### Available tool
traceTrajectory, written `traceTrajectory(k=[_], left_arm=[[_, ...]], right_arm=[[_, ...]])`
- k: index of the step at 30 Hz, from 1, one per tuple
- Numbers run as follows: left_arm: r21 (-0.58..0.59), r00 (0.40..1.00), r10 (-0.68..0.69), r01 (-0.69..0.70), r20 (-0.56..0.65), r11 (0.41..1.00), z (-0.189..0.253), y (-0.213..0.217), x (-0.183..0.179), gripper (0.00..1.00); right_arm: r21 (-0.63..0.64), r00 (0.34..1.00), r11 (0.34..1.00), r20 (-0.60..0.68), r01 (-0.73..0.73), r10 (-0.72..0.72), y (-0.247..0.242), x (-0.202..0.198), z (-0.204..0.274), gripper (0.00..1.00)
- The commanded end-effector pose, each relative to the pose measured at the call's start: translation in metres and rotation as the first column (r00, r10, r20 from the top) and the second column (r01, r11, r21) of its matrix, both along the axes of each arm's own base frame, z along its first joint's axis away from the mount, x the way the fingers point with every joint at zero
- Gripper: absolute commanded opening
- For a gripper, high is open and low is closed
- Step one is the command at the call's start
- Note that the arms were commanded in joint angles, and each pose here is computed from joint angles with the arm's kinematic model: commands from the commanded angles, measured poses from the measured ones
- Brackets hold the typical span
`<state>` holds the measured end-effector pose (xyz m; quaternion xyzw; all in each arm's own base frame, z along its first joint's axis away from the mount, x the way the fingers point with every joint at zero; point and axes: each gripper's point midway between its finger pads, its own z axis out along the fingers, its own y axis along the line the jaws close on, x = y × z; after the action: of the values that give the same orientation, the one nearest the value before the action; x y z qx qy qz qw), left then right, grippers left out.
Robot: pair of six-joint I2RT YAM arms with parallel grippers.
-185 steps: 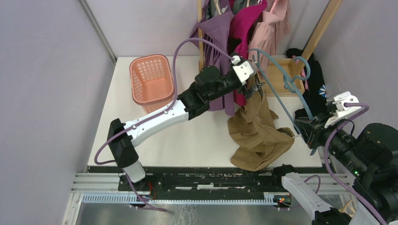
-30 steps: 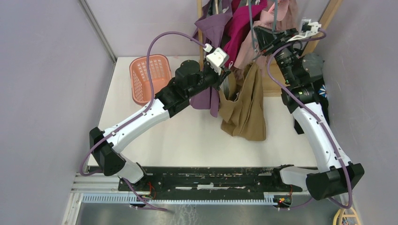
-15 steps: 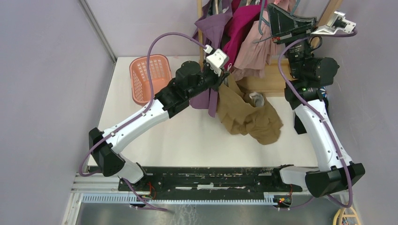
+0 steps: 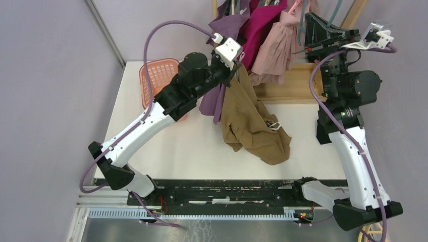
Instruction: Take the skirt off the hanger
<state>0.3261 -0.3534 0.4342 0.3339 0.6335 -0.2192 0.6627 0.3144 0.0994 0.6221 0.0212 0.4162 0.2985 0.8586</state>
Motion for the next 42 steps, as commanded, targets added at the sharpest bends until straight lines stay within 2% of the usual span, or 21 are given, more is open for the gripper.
traceTrajectory(k=[1, 3, 6, 11, 14, 19, 24, 28, 31, 33, 35, 37, 42], left_arm=[[-0.19, 0.947, 0.146, -0.093, 0.288, 0.977, 0.146, 0.066, -0.026, 0.03], [-0.186, 0.915, 0.22, -0.164, 0.338, 0.969, 0.164, 0.086, -0.026, 0.03], [-0.168, 0.857, 0.339, -0.296, 0.387, 0.94, 0.177, 0.119, -0.017, 0.03], [-0.199, 0.791, 0.448, -0.401, 0.416, 0.894, 0.198, 0.165, 0.005, 0.03], [-0.225, 0.729, 0.512, -0.462, 0.456, 0.858, 0.221, 0.189, 0.023, 0.03], [-0.368, 0.625, 0.576, -0.443, 0.527, 0.817, 0.278, 0.216, 0.031, 0.03], [-0.509, 0.537, 0.604, -0.335, 0.589, 0.793, 0.321, 0.228, 0.018, 0.03], [-0.591, 0.404, 0.665, -0.307, 0.628, 0.745, 0.347, 0.253, 0.003, 0.03], [-0.602, 0.282, 0.728, -0.42, 0.625, 0.679, 0.342, 0.279, 0.02, 0.03], [-0.583, 0.227, 0.757, -0.517, 0.612, 0.627, 0.327, 0.299, 0.045, 0.03], [-0.565, 0.211, 0.775, -0.575, 0.596, 0.592, 0.313, 0.32, 0.068, 0.03], [-0.574, 0.234, 0.791, -0.577, 0.565, 0.581, 0.302, 0.34, 0.085, 0.03], [-0.679, 0.256, 0.831, -0.484, 0.493, 0.552, 0.309, 0.39, 0.085, 0.03]], right_arm=[[-0.099, 0.938, 0.937, -0.064, 0.335, -0.342, -0.051, 0.006, -0.028, 0.01], [-0.152, 0.901, 0.899, -0.088, 0.41, -0.426, -0.063, 0.008, -0.04, 0.01], [-0.243, 0.868, 0.866, -0.136, 0.438, -0.477, -0.069, 0.012, -0.061, 0.01], [-0.278, 0.846, 0.857, -0.203, 0.434, -0.494, -0.073, 0.009, -0.088, 0.01], [-0.29, 0.84, 0.858, -0.227, 0.424, -0.492, -0.073, 0.01, -0.097, 0.01], [-0.287, 0.844, 0.866, -0.241, 0.409, -0.478, -0.071, 0.012, -0.103, 0.01], [-0.287, 0.847, 0.869, -0.24, 0.404, -0.474, -0.069, 0.015, -0.105, 0.01], [-0.283, 0.851, 0.873, -0.242, 0.398, -0.467, -0.067, 0.019, -0.106, 0.01], [-0.284, 0.85, 0.873, -0.246, 0.396, -0.465, -0.066, 0.02, -0.108, 0.01], [-0.29, 0.846, 0.87, -0.25, 0.398, -0.47, -0.067, 0.021, -0.111, 0.01], [-0.297, 0.843, 0.868, -0.253, 0.398, -0.474, -0.067, 0.021, -0.113, 0.01], [-0.312, 0.835, 0.86, -0.259, 0.404, -0.486, -0.069, 0.022, -0.117, 0.01], [-0.325, 0.822, 0.85, -0.267, 0.415, -0.503, -0.071, 0.027, -0.121, 0.01]])
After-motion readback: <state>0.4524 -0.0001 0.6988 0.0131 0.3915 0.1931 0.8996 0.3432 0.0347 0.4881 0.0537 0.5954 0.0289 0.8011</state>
